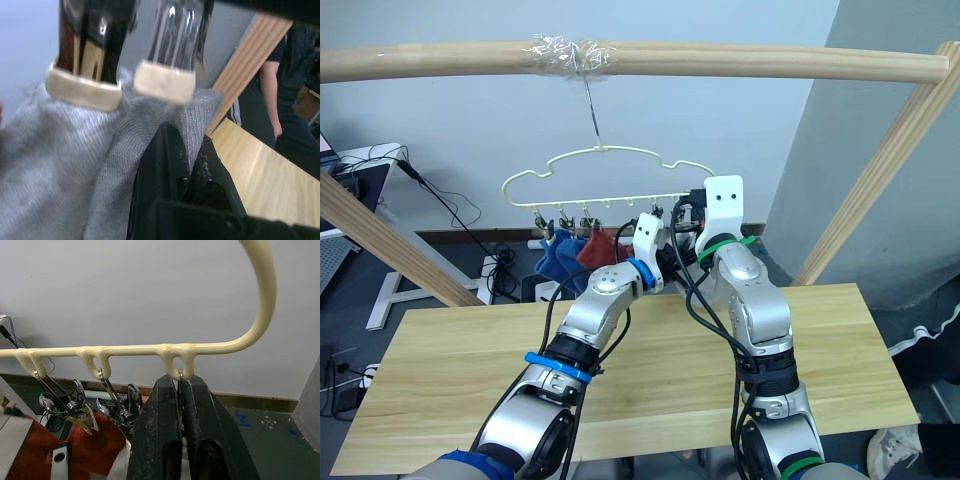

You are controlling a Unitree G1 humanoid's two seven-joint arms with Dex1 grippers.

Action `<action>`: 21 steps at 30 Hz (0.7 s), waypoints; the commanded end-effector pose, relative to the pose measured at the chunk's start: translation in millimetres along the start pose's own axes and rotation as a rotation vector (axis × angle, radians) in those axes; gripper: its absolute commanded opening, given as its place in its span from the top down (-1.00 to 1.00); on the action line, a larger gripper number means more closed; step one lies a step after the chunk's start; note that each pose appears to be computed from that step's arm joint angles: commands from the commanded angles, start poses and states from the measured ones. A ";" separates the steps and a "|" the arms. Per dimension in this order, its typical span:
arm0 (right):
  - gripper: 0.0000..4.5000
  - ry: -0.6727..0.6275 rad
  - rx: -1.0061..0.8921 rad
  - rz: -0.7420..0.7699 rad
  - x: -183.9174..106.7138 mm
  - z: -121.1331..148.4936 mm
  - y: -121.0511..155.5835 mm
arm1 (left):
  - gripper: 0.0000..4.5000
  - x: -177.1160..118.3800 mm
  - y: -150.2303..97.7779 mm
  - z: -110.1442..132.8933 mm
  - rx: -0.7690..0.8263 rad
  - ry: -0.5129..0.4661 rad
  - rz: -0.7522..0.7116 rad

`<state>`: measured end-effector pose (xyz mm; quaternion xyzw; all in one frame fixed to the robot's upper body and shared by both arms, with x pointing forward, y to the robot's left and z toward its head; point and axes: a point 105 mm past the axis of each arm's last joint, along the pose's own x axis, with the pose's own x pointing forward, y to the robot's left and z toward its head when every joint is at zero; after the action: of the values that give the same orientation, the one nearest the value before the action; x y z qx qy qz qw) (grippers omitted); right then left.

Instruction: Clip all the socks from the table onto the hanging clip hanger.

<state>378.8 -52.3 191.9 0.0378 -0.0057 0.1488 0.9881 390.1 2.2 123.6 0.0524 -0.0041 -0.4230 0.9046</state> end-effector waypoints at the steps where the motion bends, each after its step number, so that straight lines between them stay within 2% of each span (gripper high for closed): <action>1: 1.00 -0.037 -0.002 0.024 -4.4 10.9 5.3 | 0.99 3.7 1.8 17.0 0.040 -0.050 0.004; 9: 1.00 -0.011 -0.028 0.027 -4.7 5.8 4.6 | 0.99 3.3 5.4 26.8 0.027 -0.094 0.022; 12: 1.00 -0.009 -0.021 0.010 -5.2 5.0 2.2 | 0.99 2.3 0.4 29.9 0.014 -0.111 -0.018; 14: 0.76 -0.023 -0.010 0.004 -5.7 7.0 1.3 | 1.00 0.1 2.7 31.8 0.008 -0.129 -0.001; 15: 0.65 -0.028 -0.006 0.001 -5.8 7.8 0.6 | 0.76 -0.7 3.6 31.9 -0.001 -0.132 0.004; 18: 0.18 -0.040 -0.001 -0.006 -6.1 10.2 -1.2 | 0.43 -3.3 -0.4 29.2 0.045 -0.124 -0.029; 19: -0.04 -0.045 0.002 -0.007 -6.5 11.2 -1.6 | 0.24 -4.9 -1.7 26.9 0.072 -0.119 -0.036; 21: -0.31 -0.049 0.005 -0.005 -7.4 12.2 -1.8 | 0.01 -7.6 -3.9 22.5 0.109 -0.107 -0.048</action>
<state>376.2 -57.2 187.5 0.0354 0.0029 0.1419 0.9892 387.4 7.3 136.4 0.0569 -0.0434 -0.4345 0.8978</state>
